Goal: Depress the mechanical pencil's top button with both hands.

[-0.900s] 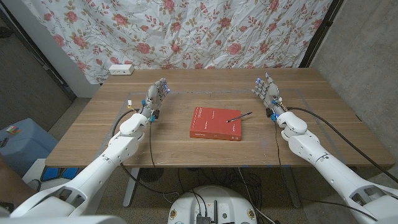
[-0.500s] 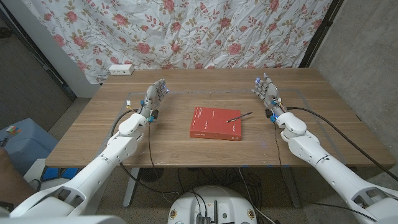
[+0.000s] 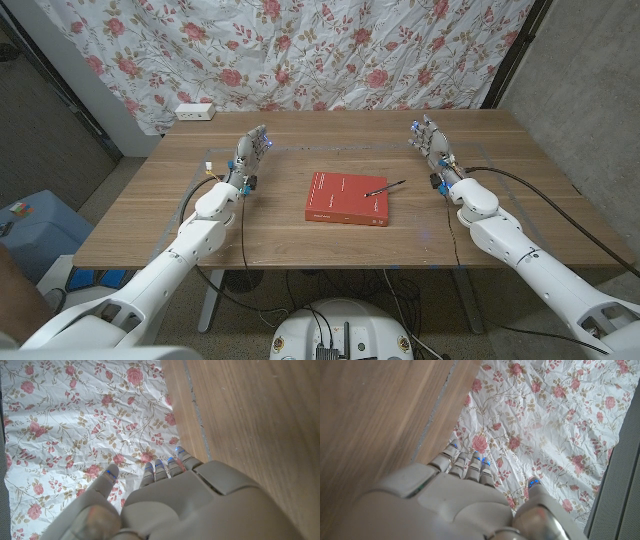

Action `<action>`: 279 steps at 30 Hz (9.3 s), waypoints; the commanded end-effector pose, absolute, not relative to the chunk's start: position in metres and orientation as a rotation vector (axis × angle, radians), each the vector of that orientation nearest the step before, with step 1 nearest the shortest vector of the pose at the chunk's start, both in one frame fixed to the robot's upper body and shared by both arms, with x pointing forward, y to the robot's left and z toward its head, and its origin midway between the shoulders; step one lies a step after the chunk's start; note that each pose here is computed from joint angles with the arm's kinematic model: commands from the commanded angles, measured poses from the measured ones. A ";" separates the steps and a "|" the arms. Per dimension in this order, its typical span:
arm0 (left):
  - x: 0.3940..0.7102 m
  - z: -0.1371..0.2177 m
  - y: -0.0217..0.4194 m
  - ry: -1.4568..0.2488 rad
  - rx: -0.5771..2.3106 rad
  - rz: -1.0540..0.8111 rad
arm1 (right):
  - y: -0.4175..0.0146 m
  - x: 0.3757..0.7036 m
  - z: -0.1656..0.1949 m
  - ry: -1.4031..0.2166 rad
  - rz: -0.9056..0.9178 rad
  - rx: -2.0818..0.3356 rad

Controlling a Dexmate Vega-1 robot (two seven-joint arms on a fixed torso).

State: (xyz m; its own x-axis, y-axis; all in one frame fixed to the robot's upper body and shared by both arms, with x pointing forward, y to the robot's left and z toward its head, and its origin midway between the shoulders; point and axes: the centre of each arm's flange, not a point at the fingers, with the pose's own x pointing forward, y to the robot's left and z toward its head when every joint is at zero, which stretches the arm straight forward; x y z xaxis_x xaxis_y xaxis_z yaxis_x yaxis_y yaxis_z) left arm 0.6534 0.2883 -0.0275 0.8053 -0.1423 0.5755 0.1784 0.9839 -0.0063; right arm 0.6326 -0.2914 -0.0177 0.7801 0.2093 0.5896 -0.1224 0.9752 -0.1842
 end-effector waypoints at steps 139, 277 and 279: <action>0.616 -0.054 0.281 -0.588 -0.042 -0.006 | -0.231 0.555 0.024 -0.482 0.211 -2.095; 0.619 -0.064 0.275 -0.542 -0.058 0.000 | -0.240 0.581 -0.010 -0.742 0.129 -2.057; 0.619 -0.065 0.275 -0.538 -0.059 0.002 | -0.240 0.581 -0.009 -0.750 0.126 -2.057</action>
State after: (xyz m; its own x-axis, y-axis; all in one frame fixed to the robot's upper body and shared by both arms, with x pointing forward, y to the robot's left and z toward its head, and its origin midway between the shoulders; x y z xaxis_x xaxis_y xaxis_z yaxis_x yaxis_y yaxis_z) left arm 0.6187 0.2759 -0.0641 0.8585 0.0148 0.5126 0.0142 0.9985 -0.0526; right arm 0.5826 -0.2401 -0.0101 0.8193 0.5431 0.1837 0.4444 -0.3991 -0.8020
